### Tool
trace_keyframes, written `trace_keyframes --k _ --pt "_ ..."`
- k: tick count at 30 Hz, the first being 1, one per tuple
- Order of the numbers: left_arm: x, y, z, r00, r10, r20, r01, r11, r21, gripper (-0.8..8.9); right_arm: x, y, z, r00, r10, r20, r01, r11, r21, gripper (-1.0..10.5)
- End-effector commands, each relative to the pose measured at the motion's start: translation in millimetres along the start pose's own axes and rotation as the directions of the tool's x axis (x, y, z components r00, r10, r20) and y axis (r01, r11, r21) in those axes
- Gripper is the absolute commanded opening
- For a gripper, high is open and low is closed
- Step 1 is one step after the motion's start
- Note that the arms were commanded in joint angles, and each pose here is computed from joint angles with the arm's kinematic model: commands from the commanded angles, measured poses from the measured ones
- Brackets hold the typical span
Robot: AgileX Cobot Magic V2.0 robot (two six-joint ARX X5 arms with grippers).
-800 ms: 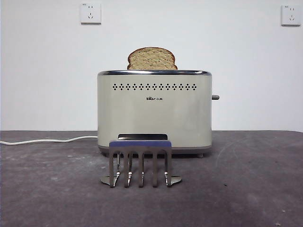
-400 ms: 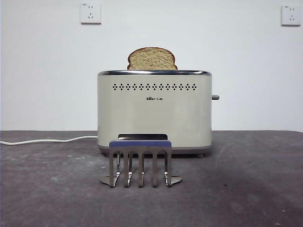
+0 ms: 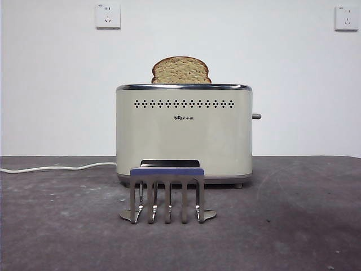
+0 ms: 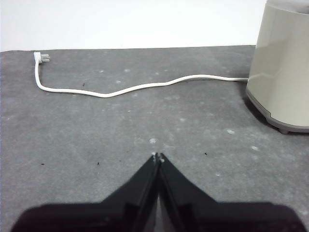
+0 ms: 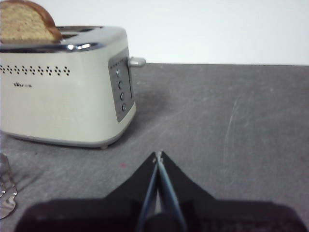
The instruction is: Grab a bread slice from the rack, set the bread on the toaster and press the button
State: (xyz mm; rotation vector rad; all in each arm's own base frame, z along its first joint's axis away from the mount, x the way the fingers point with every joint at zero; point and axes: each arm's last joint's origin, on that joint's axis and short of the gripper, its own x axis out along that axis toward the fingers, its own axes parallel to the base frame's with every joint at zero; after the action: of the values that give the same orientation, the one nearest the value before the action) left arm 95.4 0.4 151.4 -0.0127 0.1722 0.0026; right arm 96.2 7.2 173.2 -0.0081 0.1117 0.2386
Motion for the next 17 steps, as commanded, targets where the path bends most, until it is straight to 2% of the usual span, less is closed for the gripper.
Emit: trace_keyframes --k 1,10,17 --pt "1.2 0.4 -4.3 1.000 0.005 -0.011 -0.005 1.000 -0.006 -0.03 1.3 -0.1 -8.2 1.000 -0.003 -0.001 0.003 1.000 0.028 0.0" --pt "1.2 0.4 -4.3 1.000 0.005 -0.011 -0.005 1.000 -0.006 -0.03 1.8 0.2 -24.1 0.999 -0.003 -0.050 0.005 0.999 0.048 0.0" --pt "1.2 0.5 -4.3 1.000 0.005 -0.011 -0.005 1.000 -0.006 -0.03 1.9 0.1 -23.7 0.999 -0.005 -0.046 0.008 0.998 0.061 0.0"
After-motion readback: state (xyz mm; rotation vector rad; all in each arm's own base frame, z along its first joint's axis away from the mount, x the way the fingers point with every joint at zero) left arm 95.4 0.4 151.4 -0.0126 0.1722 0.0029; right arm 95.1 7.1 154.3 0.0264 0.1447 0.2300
